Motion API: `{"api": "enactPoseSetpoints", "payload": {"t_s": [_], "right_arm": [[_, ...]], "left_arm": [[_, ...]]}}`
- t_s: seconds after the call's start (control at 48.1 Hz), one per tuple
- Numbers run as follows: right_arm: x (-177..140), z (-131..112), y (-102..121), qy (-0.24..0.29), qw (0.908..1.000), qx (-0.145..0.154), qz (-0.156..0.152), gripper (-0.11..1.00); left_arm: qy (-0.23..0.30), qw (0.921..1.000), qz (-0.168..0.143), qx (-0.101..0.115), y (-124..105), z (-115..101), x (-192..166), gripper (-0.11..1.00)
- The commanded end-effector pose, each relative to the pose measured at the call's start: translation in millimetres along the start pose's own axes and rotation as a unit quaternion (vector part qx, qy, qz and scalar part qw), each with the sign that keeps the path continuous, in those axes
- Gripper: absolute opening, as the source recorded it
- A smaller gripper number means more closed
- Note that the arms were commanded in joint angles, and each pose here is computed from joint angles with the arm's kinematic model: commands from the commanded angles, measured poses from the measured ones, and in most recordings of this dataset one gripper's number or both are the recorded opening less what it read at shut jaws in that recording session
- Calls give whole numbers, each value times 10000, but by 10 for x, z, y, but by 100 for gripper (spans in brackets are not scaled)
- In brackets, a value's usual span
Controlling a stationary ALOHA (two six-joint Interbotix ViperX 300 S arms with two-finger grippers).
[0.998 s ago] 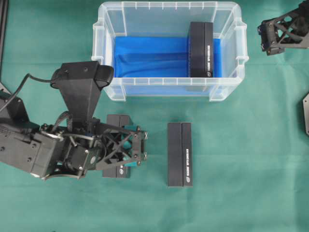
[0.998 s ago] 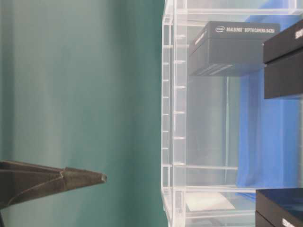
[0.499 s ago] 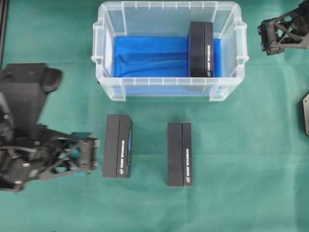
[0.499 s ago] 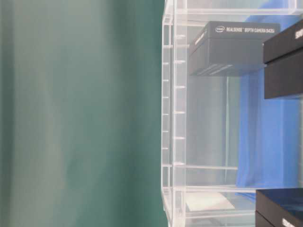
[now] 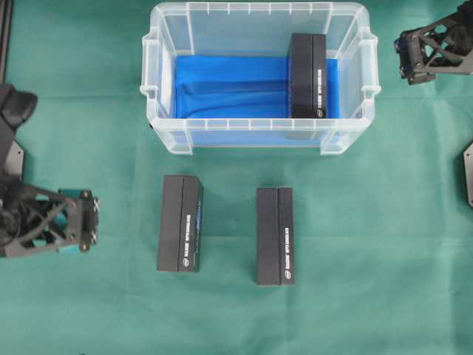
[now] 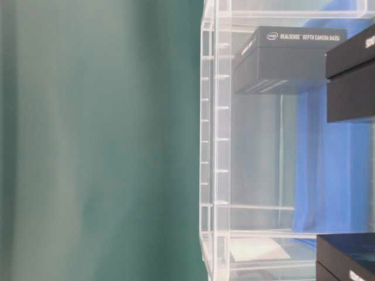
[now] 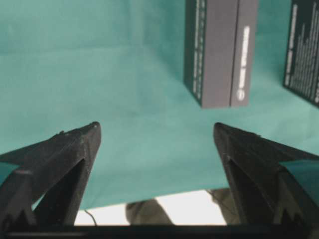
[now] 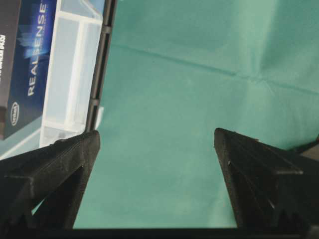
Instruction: Take out the box from the case.
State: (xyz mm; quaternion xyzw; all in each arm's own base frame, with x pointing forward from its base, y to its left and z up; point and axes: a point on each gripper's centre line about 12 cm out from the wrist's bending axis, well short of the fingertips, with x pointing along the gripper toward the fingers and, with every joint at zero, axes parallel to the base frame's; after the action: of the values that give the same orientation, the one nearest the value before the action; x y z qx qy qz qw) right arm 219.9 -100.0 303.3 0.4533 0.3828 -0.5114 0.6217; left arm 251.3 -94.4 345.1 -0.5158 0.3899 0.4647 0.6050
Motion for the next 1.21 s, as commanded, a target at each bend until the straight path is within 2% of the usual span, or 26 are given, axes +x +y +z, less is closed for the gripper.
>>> {"api": "enactPoseSetpoints", "payload": {"t_s": [0.0,0.166,0.437,0.686,0.852,0.956,1.185], "right_arm": [[-64,21,8,-47,9999,30,94,94],[-65,15,2,-34,10000,31,60,94],[-65,10,-18,-14,10000,60,-22,94],[-65,13,-30,-28,9999,152,-75,94],[-63,24,-38,-36,9998,172,-91,94],[-59,21,-37,-24,9998,180,-103,94],[-57,28,-43,-32,9997,192,-117,94]], "left_arm": [[-27,9999,-110,-120,45,192,-60,97],[-150,9998,-55,-156,149,579,-29,97],[-82,9995,280,87,295,1176,96,97],[-209,9987,443,111,424,1647,182,97],[-126,9989,432,104,478,1764,258,97],[33,9991,407,95,497,1747,315,97],[42,9993,362,103,491,1741,343,97]]}}
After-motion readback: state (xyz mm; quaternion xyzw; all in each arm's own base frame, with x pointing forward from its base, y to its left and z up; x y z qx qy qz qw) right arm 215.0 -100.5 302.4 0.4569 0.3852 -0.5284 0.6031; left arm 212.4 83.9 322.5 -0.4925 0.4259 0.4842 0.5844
